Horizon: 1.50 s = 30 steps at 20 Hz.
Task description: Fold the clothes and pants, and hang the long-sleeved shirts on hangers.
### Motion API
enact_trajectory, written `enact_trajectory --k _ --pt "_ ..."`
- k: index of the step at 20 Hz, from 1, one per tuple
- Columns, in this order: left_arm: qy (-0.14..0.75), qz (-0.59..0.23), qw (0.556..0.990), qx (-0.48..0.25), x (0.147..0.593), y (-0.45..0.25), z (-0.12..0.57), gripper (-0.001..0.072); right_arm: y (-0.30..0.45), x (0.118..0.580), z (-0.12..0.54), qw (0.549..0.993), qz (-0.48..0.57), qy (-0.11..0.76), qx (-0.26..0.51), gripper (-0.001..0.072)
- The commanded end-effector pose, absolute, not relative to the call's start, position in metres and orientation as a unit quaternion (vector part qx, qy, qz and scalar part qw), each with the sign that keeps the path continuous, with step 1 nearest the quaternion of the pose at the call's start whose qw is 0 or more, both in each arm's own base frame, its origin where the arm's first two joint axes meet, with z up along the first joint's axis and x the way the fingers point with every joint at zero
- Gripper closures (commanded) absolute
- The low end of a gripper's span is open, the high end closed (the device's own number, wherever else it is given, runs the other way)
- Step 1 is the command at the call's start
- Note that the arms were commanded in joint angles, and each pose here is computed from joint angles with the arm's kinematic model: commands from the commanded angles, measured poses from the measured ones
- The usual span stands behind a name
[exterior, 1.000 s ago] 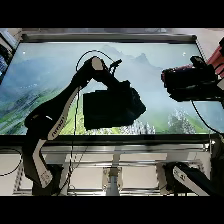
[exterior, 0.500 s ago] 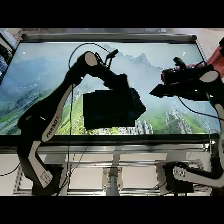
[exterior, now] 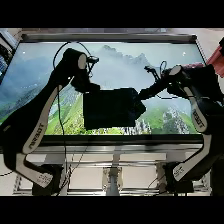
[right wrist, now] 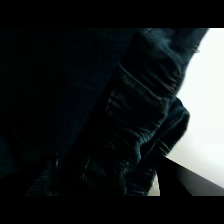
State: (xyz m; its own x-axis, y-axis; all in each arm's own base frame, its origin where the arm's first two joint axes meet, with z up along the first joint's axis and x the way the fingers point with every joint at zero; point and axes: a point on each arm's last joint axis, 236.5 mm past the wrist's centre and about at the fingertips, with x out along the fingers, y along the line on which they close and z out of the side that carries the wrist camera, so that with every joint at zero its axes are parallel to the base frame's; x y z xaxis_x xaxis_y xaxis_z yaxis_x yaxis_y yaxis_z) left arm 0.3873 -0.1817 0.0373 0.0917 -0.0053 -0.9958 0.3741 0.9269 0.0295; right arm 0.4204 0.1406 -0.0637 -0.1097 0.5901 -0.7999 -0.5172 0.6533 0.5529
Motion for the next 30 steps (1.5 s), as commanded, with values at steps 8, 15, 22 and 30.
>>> enact_trajectory --k 8,15,22,30 --pt "0.682 -0.067 0.716 0.135 0.297 -0.093 0.011 0.0240 0.206 0.377 -0.094 0.566 0.499 0.656 -0.002 0.0048" --pt "0.721 -0.034 0.682 0.118 0.255 -0.055 -0.017 0.0241 0.210 0.357 -0.086 0.540 0.441 0.717 0.008 0.0675" --pt "0.742 -0.026 0.656 0.136 0.232 -0.041 -0.048 0.0241 0.032 0.362 -0.027 0.634 0.169 0.754 0.027 0.0676" --pt "0.729 -0.030 0.670 0.134 0.241 -0.044 -0.052 0.0241 -0.139 0.217 -0.051 0.622 -0.090 0.759 0.170 0.0675"
